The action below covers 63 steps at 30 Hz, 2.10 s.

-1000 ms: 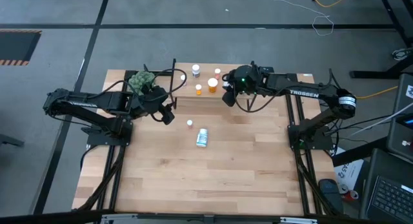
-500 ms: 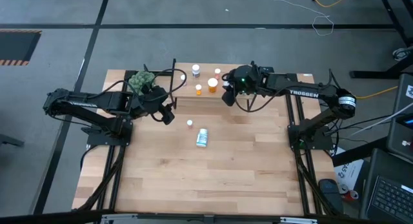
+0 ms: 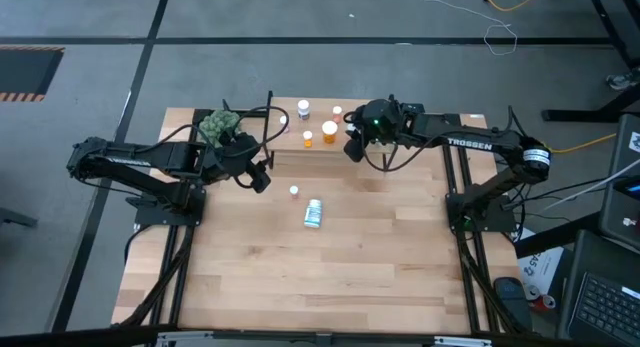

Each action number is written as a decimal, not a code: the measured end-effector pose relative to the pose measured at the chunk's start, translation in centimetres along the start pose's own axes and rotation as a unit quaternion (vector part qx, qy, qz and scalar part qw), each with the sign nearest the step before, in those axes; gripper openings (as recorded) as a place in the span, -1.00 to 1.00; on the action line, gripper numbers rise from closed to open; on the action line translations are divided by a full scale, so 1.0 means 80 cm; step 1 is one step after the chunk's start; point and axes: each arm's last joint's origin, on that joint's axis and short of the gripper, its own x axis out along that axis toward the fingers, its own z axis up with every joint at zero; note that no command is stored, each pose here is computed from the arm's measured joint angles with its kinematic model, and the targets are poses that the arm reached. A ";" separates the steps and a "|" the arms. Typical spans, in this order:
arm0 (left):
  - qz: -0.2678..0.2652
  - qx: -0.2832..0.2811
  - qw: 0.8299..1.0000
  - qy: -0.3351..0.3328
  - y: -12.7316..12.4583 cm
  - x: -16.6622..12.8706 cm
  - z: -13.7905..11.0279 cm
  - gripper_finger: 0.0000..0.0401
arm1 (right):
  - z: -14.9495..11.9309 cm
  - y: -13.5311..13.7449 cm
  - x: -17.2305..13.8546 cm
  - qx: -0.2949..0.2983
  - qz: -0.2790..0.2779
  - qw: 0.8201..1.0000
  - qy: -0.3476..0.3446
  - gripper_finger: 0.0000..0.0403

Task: Pick and place medicine bottles onto shelf by color
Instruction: Put the pink pill bottle on the shelf

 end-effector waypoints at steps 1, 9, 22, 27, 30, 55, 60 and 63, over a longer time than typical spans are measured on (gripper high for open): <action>0.000 0.000 1.000 0.000 0.000 0.000 0.000 0.06 | 0.000 0.000 0.000 0.000 0.001 1.000 0.000 -0.40; 0.000 -0.001 1.000 0.000 0.000 0.000 0.000 0.06 | 0.000 0.000 0.000 0.002 0.001 1.000 0.001 -0.40; 0.000 -0.002 1.000 0.000 0.000 0.000 0.000 0.06 | -0.001 0.000 0.000 0.013 0.001 1.000 0.005 -0.40; 0.000 -0.002 1.000 0.000 0.000 0.000 0.000 0.06 | -0.001 0.001 0.000 -0.003 0.014 1.000 0.006 -0.40; 0.000 -0.002 1.000 0.000 0.000 0.000 0.000 0.06 | -0.001 0.002 0.000 -0.008 0.019 1.000 0.006 -0.40; 0.000 -0.004 1.000 0.000 0.000 0.000 0.000 0.06 | -0.006 0.002 0.011 -0.003 0.044 0.999 0.023 -0.40; 0.000 -0.004 1.000 0.000 0.000 0.000 0.000 0.06 | -0.005 0.002 0.011 -0.003 0.044 0.999 0.018 -0.40; 0.000 -0.004 1.000 0.000 0.000 0.000 0.000 0.06 | -0.005 0.002 0.011 -0.014 0.045 0.999 0.018 -0.40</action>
